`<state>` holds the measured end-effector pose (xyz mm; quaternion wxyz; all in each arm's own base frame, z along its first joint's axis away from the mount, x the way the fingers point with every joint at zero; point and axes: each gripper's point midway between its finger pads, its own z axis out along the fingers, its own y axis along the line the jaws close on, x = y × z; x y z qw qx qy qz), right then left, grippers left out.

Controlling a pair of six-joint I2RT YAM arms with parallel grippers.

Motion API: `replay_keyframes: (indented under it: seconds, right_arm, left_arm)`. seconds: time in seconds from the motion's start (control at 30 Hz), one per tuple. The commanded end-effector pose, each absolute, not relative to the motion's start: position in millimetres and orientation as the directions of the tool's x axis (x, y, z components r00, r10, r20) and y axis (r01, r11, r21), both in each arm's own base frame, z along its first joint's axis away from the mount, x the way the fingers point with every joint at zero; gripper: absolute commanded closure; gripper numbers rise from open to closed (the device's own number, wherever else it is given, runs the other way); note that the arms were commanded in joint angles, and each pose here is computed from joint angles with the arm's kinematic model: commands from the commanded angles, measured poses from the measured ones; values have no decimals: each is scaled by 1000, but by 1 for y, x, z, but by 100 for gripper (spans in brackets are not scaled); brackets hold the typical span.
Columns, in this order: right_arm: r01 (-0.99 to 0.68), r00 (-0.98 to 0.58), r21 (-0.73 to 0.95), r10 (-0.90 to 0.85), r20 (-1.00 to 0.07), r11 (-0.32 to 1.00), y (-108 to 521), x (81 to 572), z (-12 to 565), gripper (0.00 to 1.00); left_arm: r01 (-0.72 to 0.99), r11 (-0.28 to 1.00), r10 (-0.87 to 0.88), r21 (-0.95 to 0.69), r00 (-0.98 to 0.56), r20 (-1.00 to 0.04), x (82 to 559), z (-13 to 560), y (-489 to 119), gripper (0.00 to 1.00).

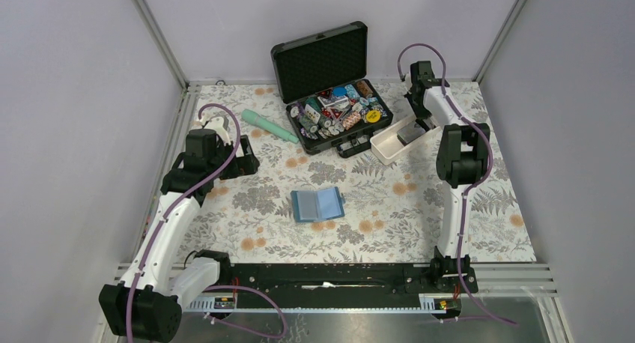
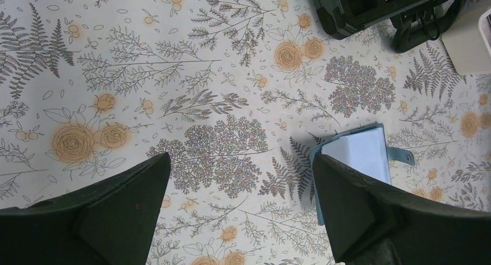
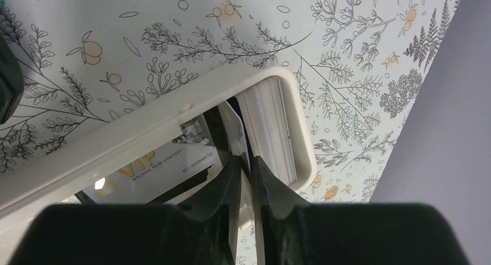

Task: Put the credit cards into the card holder
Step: Pick up the credit card from the storage box.

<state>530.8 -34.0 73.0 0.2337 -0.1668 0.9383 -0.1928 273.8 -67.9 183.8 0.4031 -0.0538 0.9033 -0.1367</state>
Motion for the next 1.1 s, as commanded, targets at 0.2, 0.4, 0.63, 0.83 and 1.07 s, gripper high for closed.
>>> replay_keyframes:
  seconds: [0.2,0.4,0.63,0.83,1.07]
  right_arm:
    - [-161,-790,-464,-395,-469,871,-34,533,139,97]
    - [-153,-784,-437,-378,-492,886,-29,531,147,100]
    - [-118,-782,-392,-329,-530,912,-23,528,158,100]
    - [-36,-761,-189,-150,-632,981,4,512,193,100]
    - [-160,-682,320,130,-720,934,101,463,220,100]
  left_arm:
    - [46,953,-206,-298,-623,-755,281,197,-70,1]
    - [47,952,-207,-301,-624,-753,280,197,-70,1]
    - [58,948,-211,-314,-622,-754,279,199,-73,1]
    - [90,884,-298,-458,-647,-702,273,205,-98,1]
    - [81,713,-419,-696,-747,-516,257,172,-149,1]
